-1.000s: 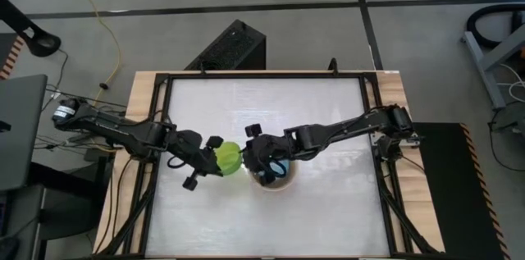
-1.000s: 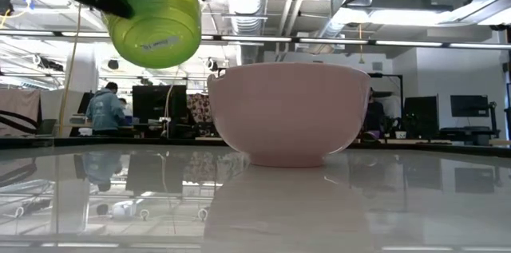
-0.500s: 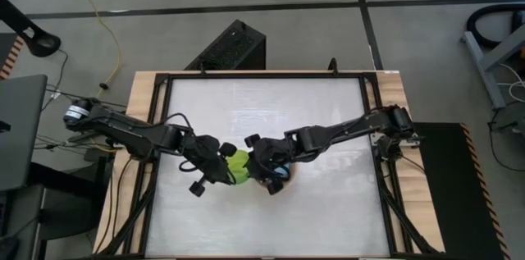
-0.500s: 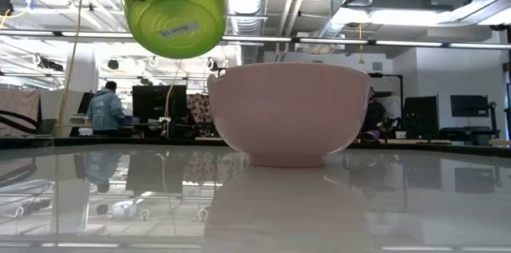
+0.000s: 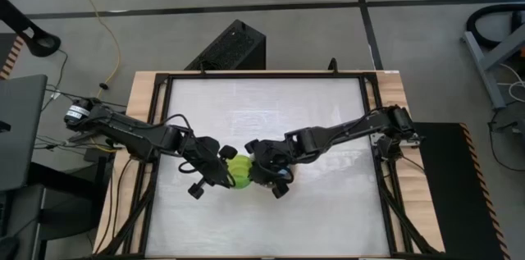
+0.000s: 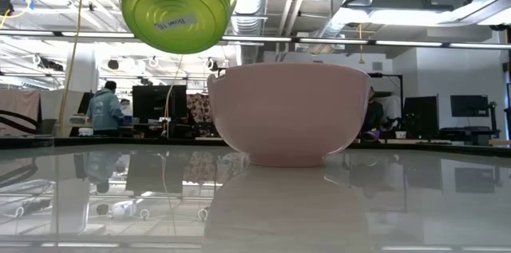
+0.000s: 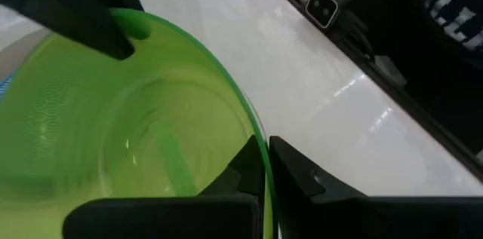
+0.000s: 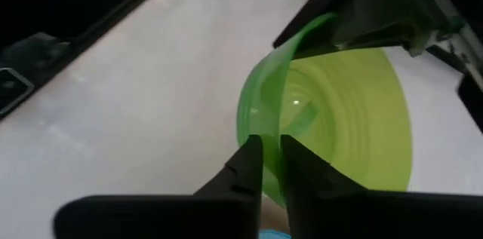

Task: Nest bowls inside each other
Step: Stack the green bowl on top of the blue bowl

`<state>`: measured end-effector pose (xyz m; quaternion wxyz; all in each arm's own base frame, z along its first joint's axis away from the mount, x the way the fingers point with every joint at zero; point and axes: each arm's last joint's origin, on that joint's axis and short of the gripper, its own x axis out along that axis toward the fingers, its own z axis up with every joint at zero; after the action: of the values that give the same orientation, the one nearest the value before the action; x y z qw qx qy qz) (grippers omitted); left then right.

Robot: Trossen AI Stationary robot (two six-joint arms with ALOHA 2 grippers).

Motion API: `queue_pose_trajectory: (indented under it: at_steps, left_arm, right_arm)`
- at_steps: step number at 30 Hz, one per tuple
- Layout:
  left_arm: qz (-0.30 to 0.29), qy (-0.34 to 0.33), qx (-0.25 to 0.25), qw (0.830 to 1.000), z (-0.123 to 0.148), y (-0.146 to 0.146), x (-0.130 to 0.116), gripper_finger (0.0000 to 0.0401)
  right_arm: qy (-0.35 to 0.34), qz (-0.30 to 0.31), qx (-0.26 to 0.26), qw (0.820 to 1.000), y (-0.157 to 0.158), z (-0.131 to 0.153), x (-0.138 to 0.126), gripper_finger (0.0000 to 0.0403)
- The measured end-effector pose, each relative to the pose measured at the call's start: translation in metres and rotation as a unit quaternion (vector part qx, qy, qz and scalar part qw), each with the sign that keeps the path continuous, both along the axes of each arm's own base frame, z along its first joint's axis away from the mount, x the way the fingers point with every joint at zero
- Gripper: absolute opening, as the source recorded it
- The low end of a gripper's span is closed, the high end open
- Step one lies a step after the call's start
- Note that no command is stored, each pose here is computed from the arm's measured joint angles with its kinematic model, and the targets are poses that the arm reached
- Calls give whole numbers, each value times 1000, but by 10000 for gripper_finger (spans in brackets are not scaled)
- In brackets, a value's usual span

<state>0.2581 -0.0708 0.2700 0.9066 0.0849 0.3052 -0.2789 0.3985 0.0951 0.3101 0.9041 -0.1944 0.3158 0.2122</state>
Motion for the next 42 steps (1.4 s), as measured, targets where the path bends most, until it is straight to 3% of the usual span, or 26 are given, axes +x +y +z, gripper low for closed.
queue_pose_trajectory:
  at_steps: [7,17,26,29,33,38,42]
  left_arm:
    - [7,-2,-10,1000,1,0,1,18]
    - [1,-51,21,998,8,1,3,120]
    - [142,-56,106,983,30,33,-30,161]
    - [179,-55,93,978,29,45,-48,161]
    - [225,-86,64,968,6,59,-69,160]
    - [279,-140,-4,950,-40,68,-83,158]
    - [290,-156,-40,943,-57,68,-88,158]
  right_arm:
    - [2,57,20,998,3,0,-1,7]
    - [22,66,65,995,7,-4,-2,3]
    - [92,-13,42,995,-4,-6,-15,1]
    - [95,-68,10,993,-4,3,-27,1]
    - [99,-132,-5,986,2,9,-39,1]
    - [127,-187,-11,974,10,-17,-40,0]
    - [135,-213,-33,967,16,-38,-35,1]
